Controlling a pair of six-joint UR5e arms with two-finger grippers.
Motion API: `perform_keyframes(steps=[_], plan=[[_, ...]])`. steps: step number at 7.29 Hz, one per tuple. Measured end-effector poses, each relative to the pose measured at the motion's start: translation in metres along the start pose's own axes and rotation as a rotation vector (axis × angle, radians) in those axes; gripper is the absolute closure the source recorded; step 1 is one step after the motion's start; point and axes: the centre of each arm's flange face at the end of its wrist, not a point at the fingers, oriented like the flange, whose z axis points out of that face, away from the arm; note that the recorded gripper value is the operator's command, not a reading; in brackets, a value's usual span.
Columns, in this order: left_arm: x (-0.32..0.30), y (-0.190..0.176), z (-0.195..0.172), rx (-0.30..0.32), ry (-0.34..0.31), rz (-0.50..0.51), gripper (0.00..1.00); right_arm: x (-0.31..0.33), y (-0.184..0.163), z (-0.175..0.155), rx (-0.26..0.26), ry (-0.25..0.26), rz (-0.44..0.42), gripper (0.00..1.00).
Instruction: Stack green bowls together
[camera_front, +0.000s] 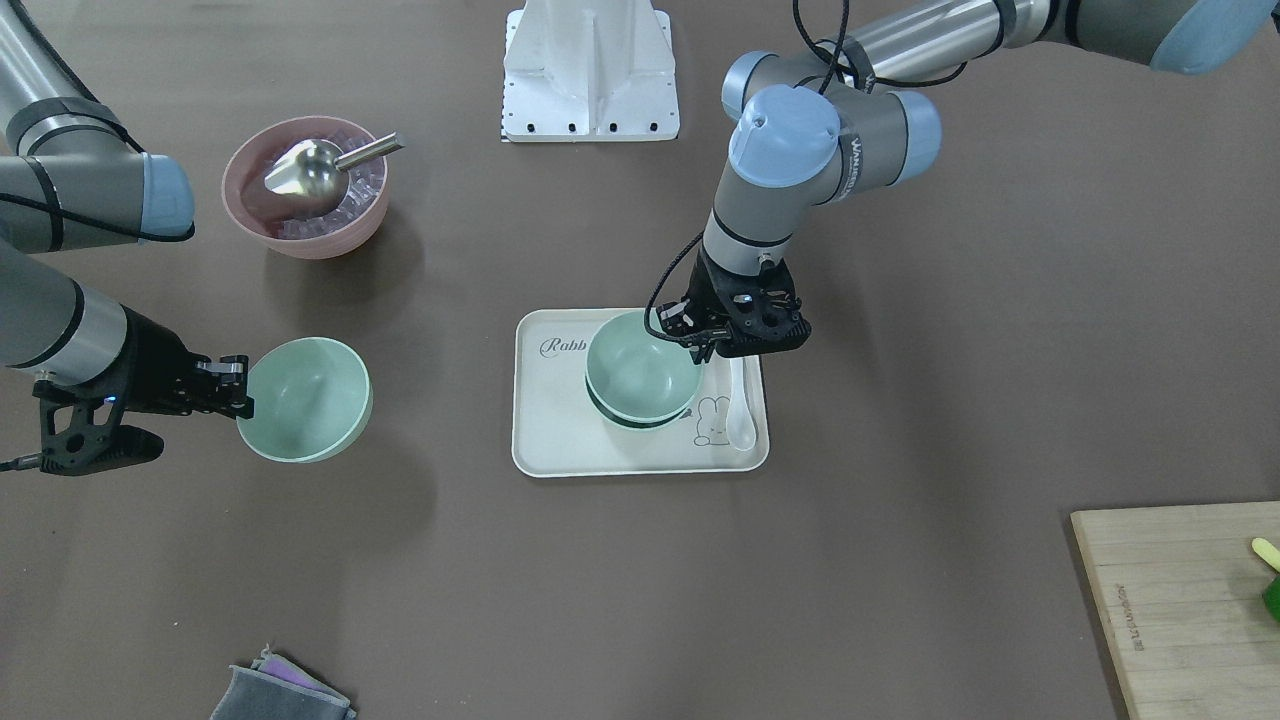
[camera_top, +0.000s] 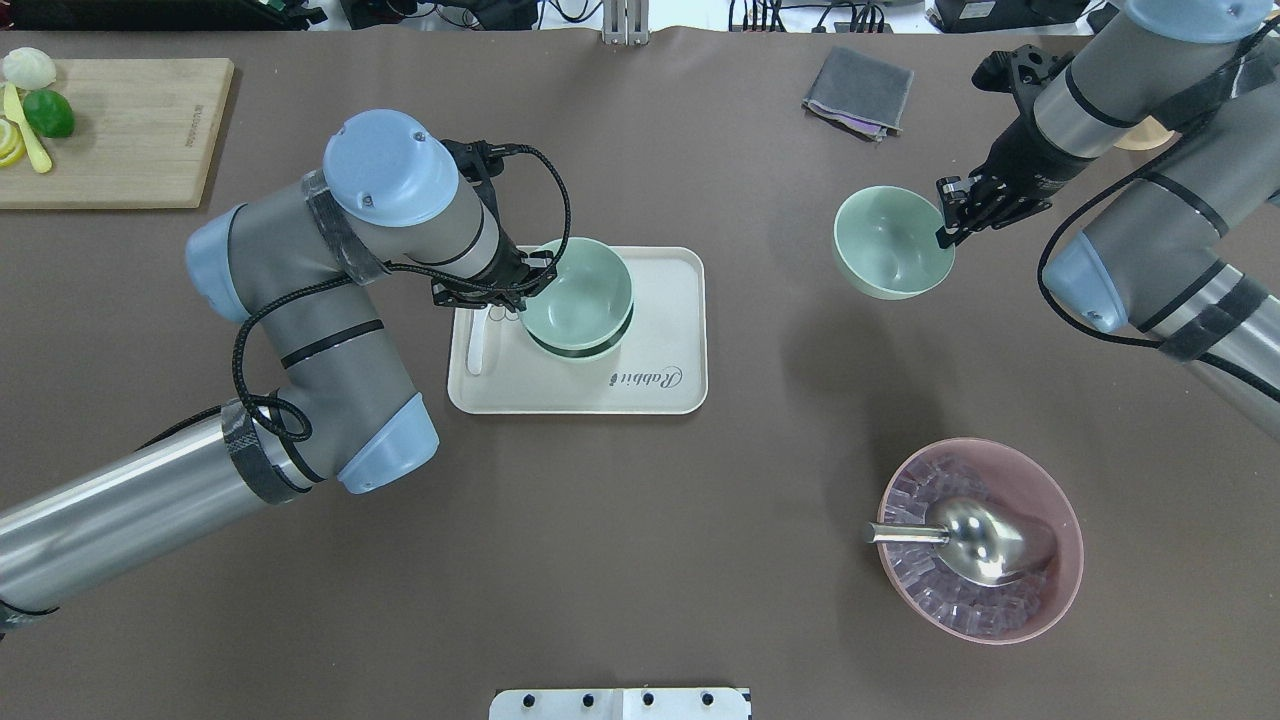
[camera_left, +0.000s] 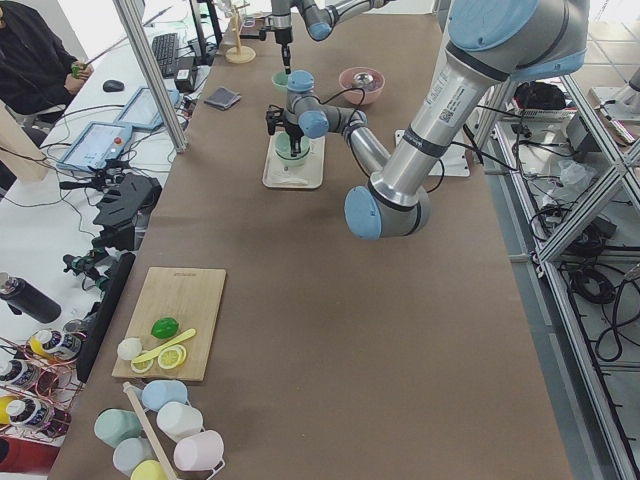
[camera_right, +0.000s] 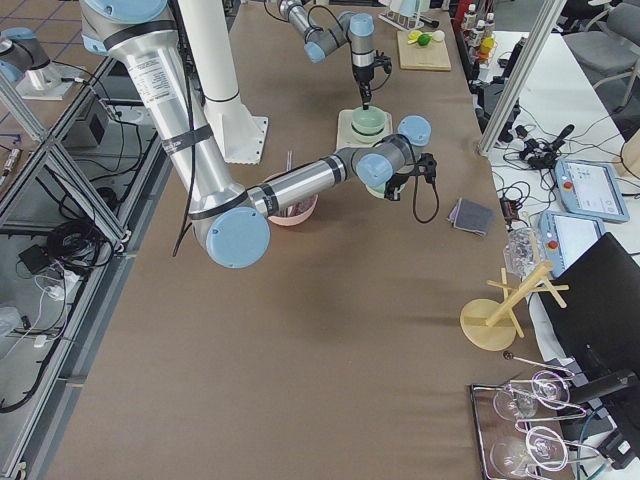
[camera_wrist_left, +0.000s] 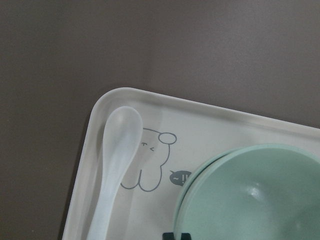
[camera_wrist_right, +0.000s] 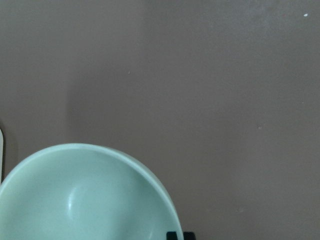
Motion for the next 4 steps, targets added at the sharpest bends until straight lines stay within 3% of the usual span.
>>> perform_keyframes(steps=[4], plan=[[0.0019,-0.0024,0.0069,-0.003,-0.009,-0.002,1.0,0.0008,0.0003,0.0003,0.0,0.001,0.001,1.0]])
